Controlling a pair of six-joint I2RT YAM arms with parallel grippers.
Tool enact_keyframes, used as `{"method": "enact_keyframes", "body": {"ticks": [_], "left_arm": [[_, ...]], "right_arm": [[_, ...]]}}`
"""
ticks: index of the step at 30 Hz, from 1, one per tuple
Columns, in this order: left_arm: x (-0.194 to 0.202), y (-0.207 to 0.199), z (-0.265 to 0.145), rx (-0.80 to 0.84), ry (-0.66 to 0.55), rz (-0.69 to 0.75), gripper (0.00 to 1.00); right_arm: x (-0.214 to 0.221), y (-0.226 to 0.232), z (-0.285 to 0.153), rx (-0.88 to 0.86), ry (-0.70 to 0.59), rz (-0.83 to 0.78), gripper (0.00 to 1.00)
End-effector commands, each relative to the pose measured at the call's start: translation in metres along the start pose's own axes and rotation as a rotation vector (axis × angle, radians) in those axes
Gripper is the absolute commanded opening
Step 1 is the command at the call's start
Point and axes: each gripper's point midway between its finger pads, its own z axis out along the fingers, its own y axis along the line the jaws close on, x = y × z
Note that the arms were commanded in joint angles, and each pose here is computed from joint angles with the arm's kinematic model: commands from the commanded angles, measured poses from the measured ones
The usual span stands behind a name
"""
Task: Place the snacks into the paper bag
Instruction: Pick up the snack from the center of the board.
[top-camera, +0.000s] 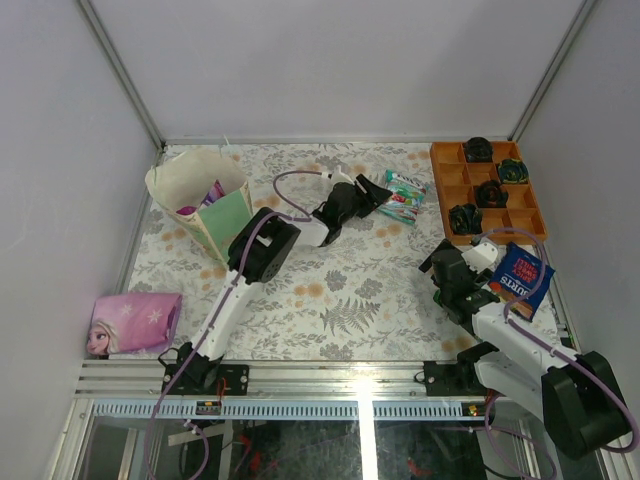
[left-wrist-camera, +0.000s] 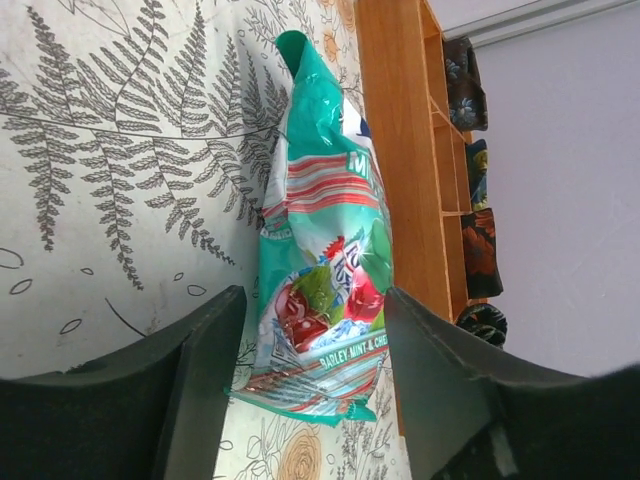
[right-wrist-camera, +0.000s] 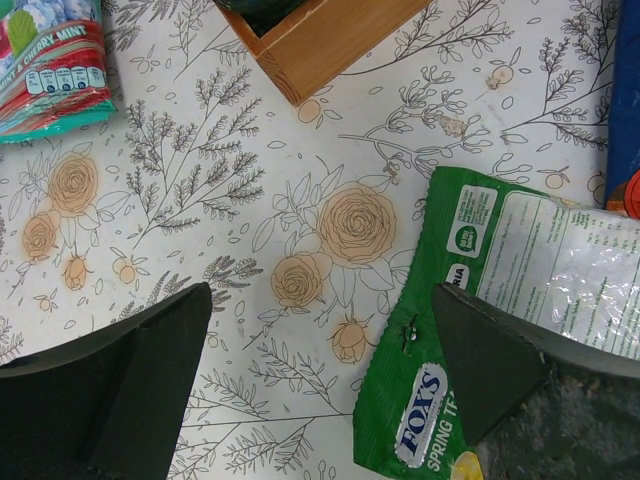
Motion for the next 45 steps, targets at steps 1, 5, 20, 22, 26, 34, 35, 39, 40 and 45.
{"method": "enact_keyframes", "body": {"ticks": [1,5,20,22,26,34,35,39,40,45], "left_arm": [[0.010,0.014,0.005,0.001,0.023,-0.025,0.51],[0.011,0.011,0.006,0.006,0.031,-0.027,0.28],[-0.014,-0.038,-0.035,-0.061,0.002,0.145,0.00],[-0.018,-0.051,-0.046,-0.092,-0.006,0.207,0.00],[-0.022,-0.074,-0.074,-0.161,-0.026,0.326,0.00],[-0.035,-0.121,-0.135,-0.177,-0.030,0.406,0.00],[-0.035,-0.126,-0.141,-0.178,-0.020,0.414,0.00],[-0.026,-0.146,-0.163,-0.184,0.009,0.467,0.00],[-0.024,-0.151,-0.169,-0.196,0.003,0.494,0.00],[-0.030,-0.179,-0.200,-0.221,-0.031,0.556,0.00]], "right_arm": [[-0.022,0.017,0.000,-0.028,-0.052,0.034,0.99],[-0.021,0.016,0.000,-0.024,-0.051,0.029,0.99],[-0.018,0.018,0.001,-0.029,-0.039,0.027,0.99],[-0.018,0.019,0.001,-0.035,-0.037,0.028,0.99],[-0.019,0.019,0.000,-0.041,-0.036,0.031,0.99],[-0.017,0.021,-0.001,-0.049,-0.028,0.034,0.99],[-0.018,0.021,-0.001,-0.052,-0.029,0.036,0.99],[-0.017,0.021,-0.001,-0.051,-0.028,0.034,0.99],[-0.017,0.020,-0.001,-0.050,-0.028,0.032,0.99],[-0.017,0.019,-0.002,-0.051,-0.030,0.032,0.99]]}}
